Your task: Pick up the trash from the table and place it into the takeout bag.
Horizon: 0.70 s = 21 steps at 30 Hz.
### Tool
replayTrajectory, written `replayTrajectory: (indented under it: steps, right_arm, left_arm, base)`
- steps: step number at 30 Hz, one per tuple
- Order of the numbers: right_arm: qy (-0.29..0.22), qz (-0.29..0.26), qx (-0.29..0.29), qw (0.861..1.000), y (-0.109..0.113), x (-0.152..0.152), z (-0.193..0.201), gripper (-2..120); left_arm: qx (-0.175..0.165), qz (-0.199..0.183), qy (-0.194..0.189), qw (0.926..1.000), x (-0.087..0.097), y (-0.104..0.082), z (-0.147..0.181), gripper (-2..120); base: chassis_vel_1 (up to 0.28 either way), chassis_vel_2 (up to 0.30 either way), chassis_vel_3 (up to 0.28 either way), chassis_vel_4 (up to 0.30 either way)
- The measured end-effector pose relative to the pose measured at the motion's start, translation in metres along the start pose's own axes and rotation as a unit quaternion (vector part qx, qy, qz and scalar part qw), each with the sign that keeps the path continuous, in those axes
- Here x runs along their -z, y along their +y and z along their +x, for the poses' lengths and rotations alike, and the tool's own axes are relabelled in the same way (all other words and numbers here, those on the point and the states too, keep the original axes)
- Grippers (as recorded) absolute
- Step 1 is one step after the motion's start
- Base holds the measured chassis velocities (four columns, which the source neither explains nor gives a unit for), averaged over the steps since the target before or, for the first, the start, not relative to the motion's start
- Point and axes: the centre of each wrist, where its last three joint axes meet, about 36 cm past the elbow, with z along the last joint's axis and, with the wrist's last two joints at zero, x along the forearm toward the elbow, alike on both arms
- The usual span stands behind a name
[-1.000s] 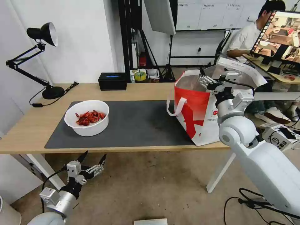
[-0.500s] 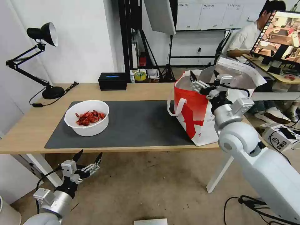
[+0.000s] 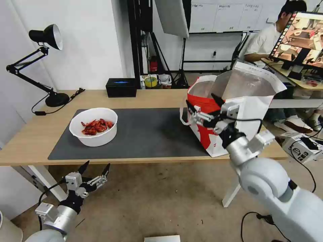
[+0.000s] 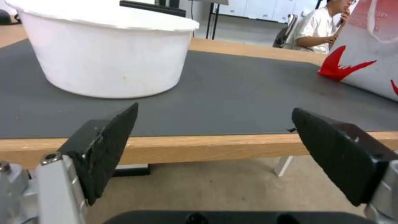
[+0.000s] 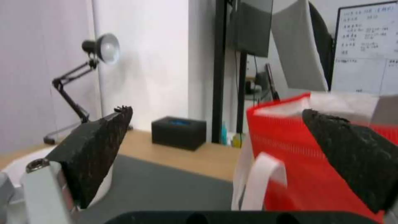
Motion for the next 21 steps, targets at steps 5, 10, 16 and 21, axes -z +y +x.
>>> replayTrajectory:
  steps: [5,10,16,21]
  right_arm:
    - [0.022,-0.005,-0.007,1.0,0.008,-0.015,0.021,100]
    - [0.041,-0.001,-0.018,0.999,0.018,-0.034,0.045,100]
    - [0.063,0.018,-0.03,0.997,0.029,-0.062,0.073,100]
    - [0.078,0.019,-0.038,0.996,0.039,-0.08,0.095,100]
  left_arm:
    - [0.0,-0.001,-0.001,1.0,0.002,0.0,0.002,100]
    - [0.001,-0.001,-0.002,1.0,0.002,0.0,0.003,100]
    - [0.002,-0.002,0.0,1.0,0.0,-0.001,0.005,100]
    - [0.003,-0.003,0.003,1.0,-0.001,0.0,0.007,100]
  base:
    - [0.0,0.0,0.0,0.0]
    - [0.0,0.0,0.0,0.0]
    - [0.0,0.0,0.0,0.0]
    - [0.0,0.0,0.0,0.0]
